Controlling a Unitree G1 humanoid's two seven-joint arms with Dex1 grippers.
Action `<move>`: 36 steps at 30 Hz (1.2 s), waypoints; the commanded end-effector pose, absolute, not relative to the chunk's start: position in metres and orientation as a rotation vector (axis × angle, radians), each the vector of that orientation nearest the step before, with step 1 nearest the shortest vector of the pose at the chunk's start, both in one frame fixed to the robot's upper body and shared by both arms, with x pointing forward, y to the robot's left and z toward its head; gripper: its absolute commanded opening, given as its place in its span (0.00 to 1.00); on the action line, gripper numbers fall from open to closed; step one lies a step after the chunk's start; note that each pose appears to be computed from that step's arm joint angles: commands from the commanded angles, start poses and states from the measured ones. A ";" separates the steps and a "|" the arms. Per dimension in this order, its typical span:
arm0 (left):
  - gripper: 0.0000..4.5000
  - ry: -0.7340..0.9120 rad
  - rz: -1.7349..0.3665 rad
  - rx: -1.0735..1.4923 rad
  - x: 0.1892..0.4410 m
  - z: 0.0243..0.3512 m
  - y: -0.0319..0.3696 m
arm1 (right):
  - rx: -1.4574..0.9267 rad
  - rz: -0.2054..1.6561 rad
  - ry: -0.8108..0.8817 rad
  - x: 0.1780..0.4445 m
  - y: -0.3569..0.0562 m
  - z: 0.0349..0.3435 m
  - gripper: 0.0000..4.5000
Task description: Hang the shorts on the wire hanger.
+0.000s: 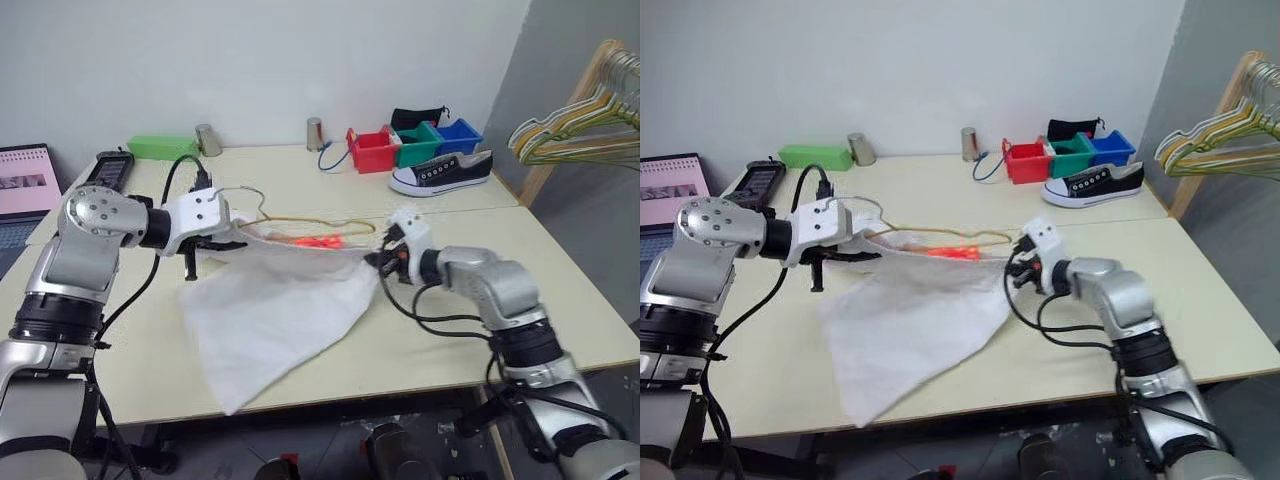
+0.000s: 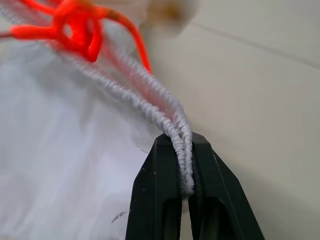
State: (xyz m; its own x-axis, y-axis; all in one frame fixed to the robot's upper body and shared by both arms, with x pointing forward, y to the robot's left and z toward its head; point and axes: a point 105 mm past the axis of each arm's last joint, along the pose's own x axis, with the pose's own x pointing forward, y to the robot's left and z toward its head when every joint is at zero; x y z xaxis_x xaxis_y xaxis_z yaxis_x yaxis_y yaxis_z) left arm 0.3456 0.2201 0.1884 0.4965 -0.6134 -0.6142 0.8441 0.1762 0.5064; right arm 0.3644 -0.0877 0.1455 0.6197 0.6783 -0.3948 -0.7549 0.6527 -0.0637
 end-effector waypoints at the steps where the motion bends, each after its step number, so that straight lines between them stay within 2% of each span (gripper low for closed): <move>1: 0.00 0.298 -1.027 0.957 0.342 0.200 0.230 | -0.323 0.803 0.275 0.367 -0.104 0.173 0.00; 14: 0.00 0.365 -0.999 1.083 0.352 0.182 0.235 | -0.526 0.935 0.153 0.342 -0.079 0.213 0.00; 18: 0.00 0.337 -1.027 1.089 0.355 0.181 0.222 | -0.539 0.964 0.098 0.336 -0.064 0.233 0.00; 22: 0.00 0.231 -1.015 1.081 0.369 0.185 0.194 | -0.559 0.990 0.027 0.334 -0.040 0.251 0.00; 28: 0.00 0.121 -1.017 1.035 0.380 0.196 0.160 | -0.580 1.004 0.005 0.338 -0.015 0.244 0.00; 36: 0.00 0.074 -1.008 1.026 0.383 0.201 0.148 | -0.715 0.993 0.053 0.341 -0.030 0.224 0.00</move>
